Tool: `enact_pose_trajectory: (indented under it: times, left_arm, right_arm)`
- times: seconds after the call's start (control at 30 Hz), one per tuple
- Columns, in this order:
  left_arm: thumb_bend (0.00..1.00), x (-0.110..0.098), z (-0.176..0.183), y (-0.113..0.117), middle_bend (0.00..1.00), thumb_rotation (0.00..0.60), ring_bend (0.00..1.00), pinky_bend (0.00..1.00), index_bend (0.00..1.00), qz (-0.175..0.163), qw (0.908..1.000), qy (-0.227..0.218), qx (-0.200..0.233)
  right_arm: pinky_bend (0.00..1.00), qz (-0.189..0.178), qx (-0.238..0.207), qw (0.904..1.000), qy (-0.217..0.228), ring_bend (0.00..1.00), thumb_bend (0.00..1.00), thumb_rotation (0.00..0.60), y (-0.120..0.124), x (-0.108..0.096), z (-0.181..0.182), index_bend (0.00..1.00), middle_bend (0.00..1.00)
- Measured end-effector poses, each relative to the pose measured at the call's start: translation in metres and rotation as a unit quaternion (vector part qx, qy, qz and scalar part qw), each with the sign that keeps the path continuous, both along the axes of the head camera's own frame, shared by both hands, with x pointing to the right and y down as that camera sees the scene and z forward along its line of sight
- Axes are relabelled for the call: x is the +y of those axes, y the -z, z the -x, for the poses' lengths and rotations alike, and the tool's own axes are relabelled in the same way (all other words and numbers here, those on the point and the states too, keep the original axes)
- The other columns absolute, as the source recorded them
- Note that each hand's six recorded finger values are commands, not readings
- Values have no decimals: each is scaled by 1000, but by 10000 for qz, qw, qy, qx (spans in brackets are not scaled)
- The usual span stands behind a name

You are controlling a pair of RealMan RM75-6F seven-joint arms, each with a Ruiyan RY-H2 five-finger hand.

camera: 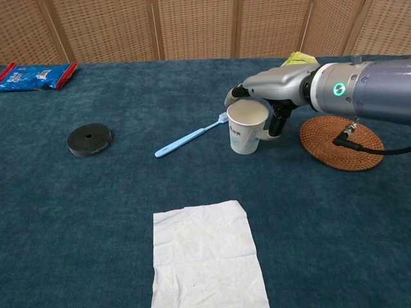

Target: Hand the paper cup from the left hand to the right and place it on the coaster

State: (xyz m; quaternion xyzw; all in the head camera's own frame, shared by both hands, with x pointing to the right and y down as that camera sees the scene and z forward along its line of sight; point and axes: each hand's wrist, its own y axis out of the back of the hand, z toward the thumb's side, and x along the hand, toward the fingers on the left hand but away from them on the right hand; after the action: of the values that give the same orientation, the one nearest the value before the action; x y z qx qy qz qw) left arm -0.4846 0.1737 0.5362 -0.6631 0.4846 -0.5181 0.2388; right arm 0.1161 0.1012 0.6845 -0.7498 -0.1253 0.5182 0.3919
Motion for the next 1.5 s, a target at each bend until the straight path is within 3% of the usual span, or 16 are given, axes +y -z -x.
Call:
enact_pose_trajectory:
  times: [0.17, 0.5, 0.97, 1.2, 1.5]
  left_arm:
    - [471, 1, 2, 0, 0, 587, 0, 0, 0, -10, 10000, 20, -8]
    - [471, 0, 2, 0, 0, 584, 0, 0, 0, -53, 10000, 26, 13]
    - [471, -2, -5, -7, 0, 588, 0, 0, 0, -16, 9999, -83, 91]
    - [471, -3, -10, -10, 0, 588, 0, 0, 0, 21, 9998, -137, 124]
    - [471, -3, -13, -8, 0, 584, 0, 0, 0, 13, 9997, -175, 140]
  right_arm:
    - [281, -32, 18, 10000, -13, 148, 465, 600, -2, -2, 0, 310, 275]
    - [281, -121, -22, 9999, -117, 149, 472, 600, 8, -5, -7, 311, 274]
    - [277, -515, 440, 9958, -610, 149, 471, 600, 29, -28, -71, 296, 267]
    - [271, -452, 810, 9924, -804, 149, 468, 600, 23, -20, -105, 281, 264]
    - [271, -370, 927, 9913, -857, 148, 470, 600, 18, -12, -121, 276, 262]
